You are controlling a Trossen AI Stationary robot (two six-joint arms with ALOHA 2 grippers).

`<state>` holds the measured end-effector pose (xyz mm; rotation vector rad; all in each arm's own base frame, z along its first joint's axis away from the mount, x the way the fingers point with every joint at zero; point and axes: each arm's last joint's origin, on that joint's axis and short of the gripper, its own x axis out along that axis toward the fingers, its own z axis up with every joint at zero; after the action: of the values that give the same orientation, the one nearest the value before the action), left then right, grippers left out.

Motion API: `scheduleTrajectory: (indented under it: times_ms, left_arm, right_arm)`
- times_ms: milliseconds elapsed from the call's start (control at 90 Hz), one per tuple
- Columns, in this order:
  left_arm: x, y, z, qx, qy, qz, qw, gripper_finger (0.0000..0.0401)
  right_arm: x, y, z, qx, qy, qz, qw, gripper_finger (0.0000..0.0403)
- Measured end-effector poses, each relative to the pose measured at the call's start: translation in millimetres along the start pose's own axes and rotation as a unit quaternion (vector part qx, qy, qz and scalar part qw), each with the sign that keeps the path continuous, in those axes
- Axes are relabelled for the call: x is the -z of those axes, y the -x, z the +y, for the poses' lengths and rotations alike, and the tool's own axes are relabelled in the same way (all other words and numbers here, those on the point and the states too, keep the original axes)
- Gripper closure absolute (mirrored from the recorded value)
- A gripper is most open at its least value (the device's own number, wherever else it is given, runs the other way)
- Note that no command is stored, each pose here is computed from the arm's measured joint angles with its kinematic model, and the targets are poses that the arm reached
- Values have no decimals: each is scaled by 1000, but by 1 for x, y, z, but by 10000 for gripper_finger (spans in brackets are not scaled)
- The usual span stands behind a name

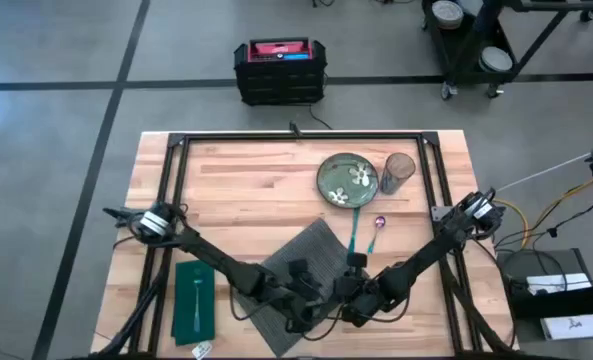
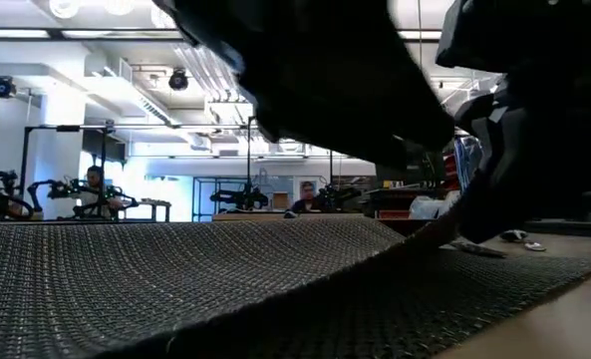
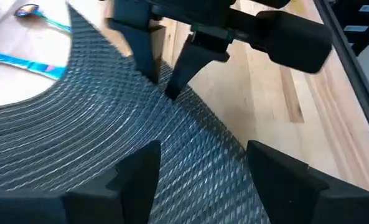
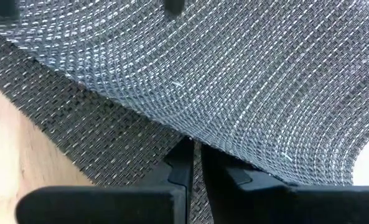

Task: Set table place
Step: Move the gray place mat to the center of the table

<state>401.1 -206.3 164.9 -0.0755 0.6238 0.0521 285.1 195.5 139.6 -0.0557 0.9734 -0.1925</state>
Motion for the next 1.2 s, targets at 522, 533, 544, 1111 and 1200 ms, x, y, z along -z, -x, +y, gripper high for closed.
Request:
scheduleTrajectory:
  times_ms: [522, 533, 544, 1111, 1200]
  left_arm:
    - [-1, -31, 4, -45, 30, 33, 998, 189]
    - [-1, -31, 4, -46, 31, 34, 998, 191]
    - [-1, -31, 5, -46, 31, 34, 998, 194]
    - [-5, -36, 20, -61, 44, 42, 996, 399]
    - [-7, -32, 21, -65, 40, 48, 996, 400]
  right_arm:
    - [-2, 1, 1, -4, -6, -6, 1000, 384]
    - [-2, 1, 1, -4, -6, -6, 1000, 384]
    - [-2, 1, 1, -4, -6, -6, 1000, 385]
    - [-2, 1, 1, -7, -4, -9, 1000, 384]
    - [-3, 1, 1, -7, -6, -13, 1000, 384]
